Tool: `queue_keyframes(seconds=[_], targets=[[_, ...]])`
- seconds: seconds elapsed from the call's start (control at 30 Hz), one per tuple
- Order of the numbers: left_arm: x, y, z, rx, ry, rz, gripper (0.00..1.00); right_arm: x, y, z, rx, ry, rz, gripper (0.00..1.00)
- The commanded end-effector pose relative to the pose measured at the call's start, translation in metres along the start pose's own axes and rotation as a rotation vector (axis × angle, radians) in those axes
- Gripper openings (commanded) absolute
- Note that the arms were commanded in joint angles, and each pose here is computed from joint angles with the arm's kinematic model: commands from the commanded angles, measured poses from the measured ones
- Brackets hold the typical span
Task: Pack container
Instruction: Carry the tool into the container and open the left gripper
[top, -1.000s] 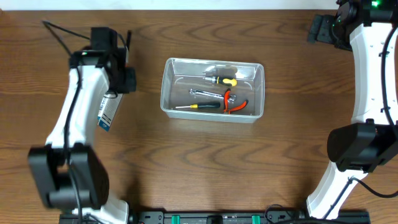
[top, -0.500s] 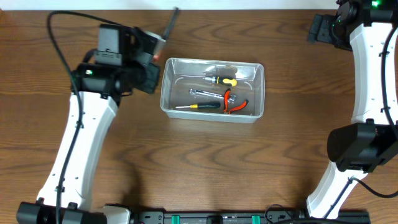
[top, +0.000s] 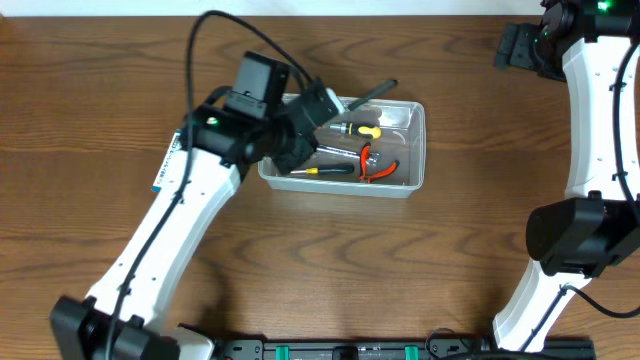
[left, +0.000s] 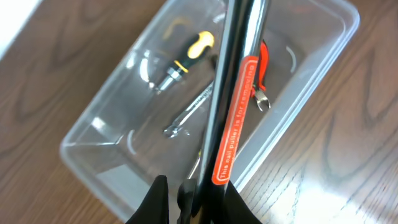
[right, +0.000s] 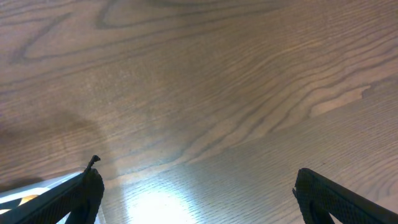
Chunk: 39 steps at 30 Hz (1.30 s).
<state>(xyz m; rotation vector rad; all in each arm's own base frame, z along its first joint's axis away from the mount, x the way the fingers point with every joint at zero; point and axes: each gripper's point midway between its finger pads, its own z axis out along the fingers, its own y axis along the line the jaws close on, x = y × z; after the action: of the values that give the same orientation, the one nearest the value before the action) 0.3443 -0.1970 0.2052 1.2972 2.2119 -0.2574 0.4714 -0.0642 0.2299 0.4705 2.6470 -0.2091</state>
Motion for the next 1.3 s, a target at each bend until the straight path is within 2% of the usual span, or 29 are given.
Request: queue_keyframes(seconds=[0.0,0.4,0.7,0.97,1.1,1.2,1.27], targets=[[0.002,-0.001,0.02,0.036,0.031,0.054,0.06,-0.002,-0.001,-0.005,0.0,-0.012,-0.012,0.99],[0.049,-0.006,0.101,0.159,0.226,0.01,0.06,-0.002,-0.001,-0.005,0.0,-0.012,-0.012,0.99],[0.076,-0.013,0.135,0.22,0.313,-0.017,0.06,-0.002,-0.001,-0.005,0.0,-0.012,-0.012,0.99],[0.087,-0.016,0.146,0.239,0.347,-0.026,0.08,-0.002,0.0,-0.005,0.0,-0.012,-0.012,0.99],[0.085,-0.015,0.147,0.235,0.34,-0.024,0.16,-0.002,-0.001,-0.005,0.0,-0.012,-0.012,0.99],[0.085,-0.014,0.147,0.232,0.337,-0.023,0.37,-0.002,-0.001,-0.005,0.0,-0.012,-0.012,0.99],[0.085,-0.014,0.147,0.232,0.337,-0.023,0.42,-0.002,-0.001,-0.005,0.0,-0.012,-0.012,0.99]])
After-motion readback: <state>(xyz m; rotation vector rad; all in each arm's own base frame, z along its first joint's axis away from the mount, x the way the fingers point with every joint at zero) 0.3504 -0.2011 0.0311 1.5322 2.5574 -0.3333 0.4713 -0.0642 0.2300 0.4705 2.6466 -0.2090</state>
